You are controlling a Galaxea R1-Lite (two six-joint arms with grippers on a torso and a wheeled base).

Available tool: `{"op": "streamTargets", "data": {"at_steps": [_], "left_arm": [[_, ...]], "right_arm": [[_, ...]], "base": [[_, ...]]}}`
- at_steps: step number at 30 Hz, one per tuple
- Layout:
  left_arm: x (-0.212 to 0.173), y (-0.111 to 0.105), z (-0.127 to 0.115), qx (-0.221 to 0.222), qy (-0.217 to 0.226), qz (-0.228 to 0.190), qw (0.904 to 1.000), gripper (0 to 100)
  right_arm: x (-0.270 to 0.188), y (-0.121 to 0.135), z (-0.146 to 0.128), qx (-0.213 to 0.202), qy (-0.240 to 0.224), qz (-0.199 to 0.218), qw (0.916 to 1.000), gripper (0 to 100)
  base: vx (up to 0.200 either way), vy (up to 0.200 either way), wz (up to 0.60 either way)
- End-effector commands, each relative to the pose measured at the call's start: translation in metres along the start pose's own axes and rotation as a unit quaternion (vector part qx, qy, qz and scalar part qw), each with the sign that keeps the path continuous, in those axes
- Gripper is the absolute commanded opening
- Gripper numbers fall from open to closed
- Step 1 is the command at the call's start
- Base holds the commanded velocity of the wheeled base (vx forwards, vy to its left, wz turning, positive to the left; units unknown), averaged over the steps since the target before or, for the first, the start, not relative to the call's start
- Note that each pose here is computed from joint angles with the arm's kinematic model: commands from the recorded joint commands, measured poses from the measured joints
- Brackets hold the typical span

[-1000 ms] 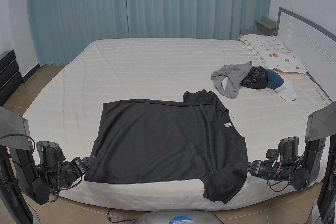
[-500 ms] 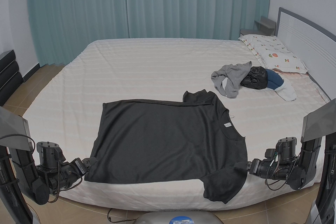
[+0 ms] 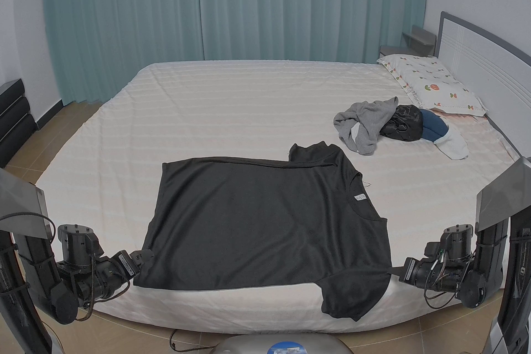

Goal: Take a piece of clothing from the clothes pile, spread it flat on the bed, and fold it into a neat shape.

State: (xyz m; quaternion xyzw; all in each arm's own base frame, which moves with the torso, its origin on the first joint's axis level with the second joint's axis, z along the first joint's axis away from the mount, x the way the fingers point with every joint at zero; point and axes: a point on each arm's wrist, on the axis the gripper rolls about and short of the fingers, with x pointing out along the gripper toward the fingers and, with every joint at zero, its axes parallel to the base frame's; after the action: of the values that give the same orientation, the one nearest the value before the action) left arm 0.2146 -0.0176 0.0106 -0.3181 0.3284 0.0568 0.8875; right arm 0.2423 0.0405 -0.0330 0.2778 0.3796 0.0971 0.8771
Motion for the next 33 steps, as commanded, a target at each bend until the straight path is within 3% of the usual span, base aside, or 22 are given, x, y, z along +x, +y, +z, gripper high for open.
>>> {"op": "streamTargets", "data": {"at_steps": [1,30,31,33], "left_arm": [[0.0,0.0,0.0,0.002,0.0,0.001,1.0,100],[-0.005,0.0,-0.002,0.018,0.002,-0.002,0.9998,100],[-0.005,0.0,-0.002,0.018,0.002,-0.002,0.9998,100],[-0.005,-0.001,-0.001,0.019,0.0,-0.005,0.9998,100]], "right_arm": [[-0.011,0.001,0.001,0.002,-0.005,-0.002,1.0,0],[-0.034,-0.016,-0.018,0.004,0.047,-0.054,0.9974,0],[-0.034,-0.016,-0.017,0.003,0.046,-0.053,0.9976,100],[-0.034,-0.015,-0.016,0.003,0.041,-0.05,0.9979,100]], "base": [[0.0,0.0,0.0],[0.0,0.0,0.0],[0.0,0.0,0.0],[0.0,0.0,0.0]]}}
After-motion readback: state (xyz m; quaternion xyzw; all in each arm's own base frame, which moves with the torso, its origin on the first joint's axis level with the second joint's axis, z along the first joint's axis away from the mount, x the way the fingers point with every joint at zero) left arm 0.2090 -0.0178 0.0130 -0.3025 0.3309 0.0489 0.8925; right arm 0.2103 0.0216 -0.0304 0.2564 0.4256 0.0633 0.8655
